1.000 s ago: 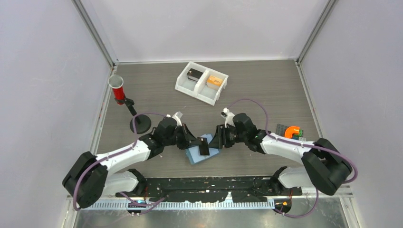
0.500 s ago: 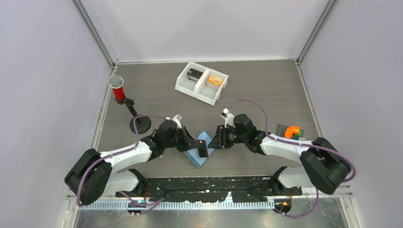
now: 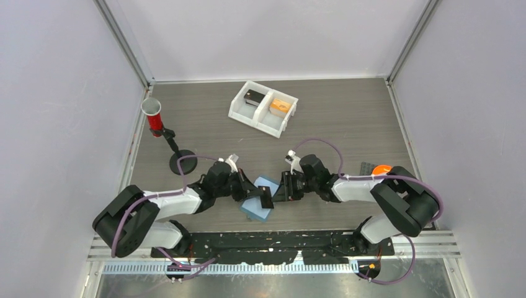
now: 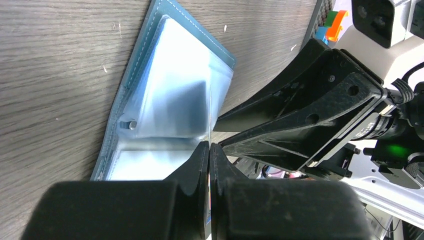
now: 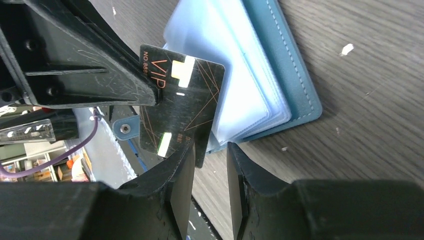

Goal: Take the credit cards out of the card holder
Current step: Remove the credit card from the card holder.

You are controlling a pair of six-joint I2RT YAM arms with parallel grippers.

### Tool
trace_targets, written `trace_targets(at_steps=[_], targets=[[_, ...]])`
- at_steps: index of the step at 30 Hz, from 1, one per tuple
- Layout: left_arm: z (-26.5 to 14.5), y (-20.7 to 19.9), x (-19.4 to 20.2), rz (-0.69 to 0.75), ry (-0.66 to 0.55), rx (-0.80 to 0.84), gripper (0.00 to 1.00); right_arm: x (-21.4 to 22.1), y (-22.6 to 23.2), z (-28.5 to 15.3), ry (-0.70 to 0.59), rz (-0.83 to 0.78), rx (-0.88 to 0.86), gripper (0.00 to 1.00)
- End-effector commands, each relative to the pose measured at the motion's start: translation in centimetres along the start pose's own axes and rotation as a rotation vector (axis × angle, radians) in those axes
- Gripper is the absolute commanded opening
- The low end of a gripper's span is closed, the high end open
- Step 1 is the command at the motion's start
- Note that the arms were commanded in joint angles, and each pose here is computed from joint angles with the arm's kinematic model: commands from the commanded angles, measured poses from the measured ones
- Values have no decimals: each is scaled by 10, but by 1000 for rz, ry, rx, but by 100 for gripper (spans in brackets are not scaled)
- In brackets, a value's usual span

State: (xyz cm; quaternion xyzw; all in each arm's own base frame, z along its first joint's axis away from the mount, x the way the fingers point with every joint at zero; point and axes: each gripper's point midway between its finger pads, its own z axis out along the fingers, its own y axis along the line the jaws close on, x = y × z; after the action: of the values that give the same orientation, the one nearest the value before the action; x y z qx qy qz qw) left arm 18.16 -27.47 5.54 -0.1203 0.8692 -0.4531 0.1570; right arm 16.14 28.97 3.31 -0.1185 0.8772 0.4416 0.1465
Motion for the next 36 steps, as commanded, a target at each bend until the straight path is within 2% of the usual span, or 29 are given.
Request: trace_targets(at_steps=[1,2,4,5,7,9,13,15,21,26,32,34,35,36], targets=[[-13,-30,-10,31,-67,115,0,-24,36,-12,-88,-50,-98,39],[-17,-34,-14,33,-91,119,0,-29,44,-19,-113,-66,-112,41],[-28,-46,-23,47,-144,140,0,-38,55,-31,-169,-79,-118,55],[-34,-53,-27,57,-171,150,0,-42,57,-35,-195,-68,-116,65],[-48,-67,-36,67,-228,176,0,-51,72,-46,-244,-81,-150,77],[-63,-82,-43,77,-283,228,0,-59,81,-56,-278,-92,-156,83],[-91,-102,-52,91,-379,310,0,-77,108,-73,-366,-121,-225,86],[-100,-110,-52,103,-399,362,0,-79,125,-77,-354,-136,-294,84],[-116,-120,-47,95,-415,459,0,-74,157,-85,-301,-187,-436,66],[-118,-113,-45,88,-422,453,0,-80,167,-85,-316,-218,-483,56],[-121,-110,-43,94,-428,461,0,-81,173,-75,-261,-226,-516,43],[-121,-110,-41,101,-418,458,0,-81,173,-73,-258,-233,-520,31],[-121,-109,-41,100,-416,456,0,-82,173,-73,-256,-238,-523,20],[-121,-108,-41,98,-417,460,1,-80,173,-71,-241,-243,-531,16]])
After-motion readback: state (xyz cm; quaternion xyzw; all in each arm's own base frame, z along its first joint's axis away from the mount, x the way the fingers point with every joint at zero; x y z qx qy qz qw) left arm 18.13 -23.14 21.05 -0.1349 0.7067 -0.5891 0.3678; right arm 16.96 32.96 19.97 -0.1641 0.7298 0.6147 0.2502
